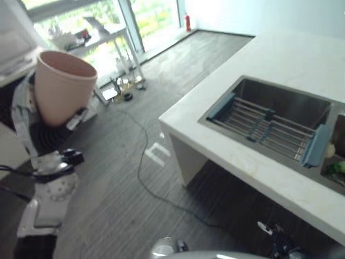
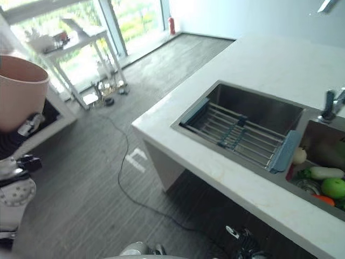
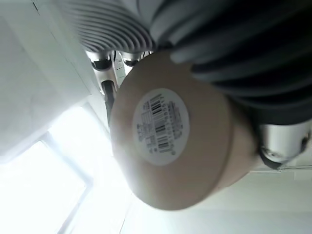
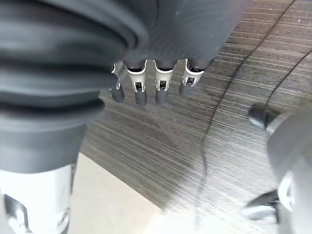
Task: Place the dishes in the dishwasher.
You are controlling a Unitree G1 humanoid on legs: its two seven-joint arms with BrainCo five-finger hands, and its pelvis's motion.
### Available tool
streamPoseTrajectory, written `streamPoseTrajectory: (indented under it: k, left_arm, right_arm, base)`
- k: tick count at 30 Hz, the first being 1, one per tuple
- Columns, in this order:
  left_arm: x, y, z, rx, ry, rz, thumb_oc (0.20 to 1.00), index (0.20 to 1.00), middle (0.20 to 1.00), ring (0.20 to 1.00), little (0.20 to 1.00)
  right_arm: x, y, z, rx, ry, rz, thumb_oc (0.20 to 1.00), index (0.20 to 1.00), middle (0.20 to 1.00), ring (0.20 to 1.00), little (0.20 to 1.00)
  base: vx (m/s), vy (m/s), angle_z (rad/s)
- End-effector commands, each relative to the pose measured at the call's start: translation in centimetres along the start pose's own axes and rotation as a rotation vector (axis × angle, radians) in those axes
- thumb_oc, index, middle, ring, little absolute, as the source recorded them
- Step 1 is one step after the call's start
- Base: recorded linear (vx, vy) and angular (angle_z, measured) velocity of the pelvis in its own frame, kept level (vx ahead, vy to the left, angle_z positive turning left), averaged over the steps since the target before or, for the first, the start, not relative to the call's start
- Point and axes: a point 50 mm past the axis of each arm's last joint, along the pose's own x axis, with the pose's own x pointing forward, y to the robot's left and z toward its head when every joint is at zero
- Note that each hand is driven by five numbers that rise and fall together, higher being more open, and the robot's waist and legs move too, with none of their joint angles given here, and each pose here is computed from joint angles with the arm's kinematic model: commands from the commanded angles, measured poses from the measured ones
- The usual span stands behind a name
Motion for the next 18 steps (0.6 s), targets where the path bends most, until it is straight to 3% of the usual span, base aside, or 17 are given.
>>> streamPoseTrajectory:
  k: [1,5,9,18]
  left_arm:
    - [2.6,1.3,1.5,-0.036,-0.133,0.038,0.2,0.2,0.2,0.2,0.2]
    - [4.5,-1.0,4.0,-0.14,-0.262,-0.037,0.2,0.2,0.2,0.2,0.2]
    - [4.9,-1.4,4.1,-0.116,-0.253,-0.083,0.2,0.2,0.2,0.2,0.2]
    - [4.8,-1.4,4.3,-0.198,-0.233,-0.075,0.2,0.2,0.2,0.2,0.2]
  right_arm:
    - [0.2,0.8,1.9,-0.022,-0.074,0.019,1.0,1.0,1.0,1.0,1.0]
    - [-0.1,0.5,0.9,0.079,-0.079,0.0,1.0,1.0,1.0,1.0,1.0]
    - [0.0,0.7,0.6,0.074,-0.076,0.016,1.0,1.0,1.0,1.0,1.0]
    - [0.2,-1.5,2.2,0.116,-0.109,-0.088,1.0,1.0,1.0,1.0,1.0]
  base:
    - [0.11,0.106,1.2]
    - [0.0,-0.222,2.73]
    - [-0.01,-0.309,2.57]
    - [-0.13,-0.072,0.6]
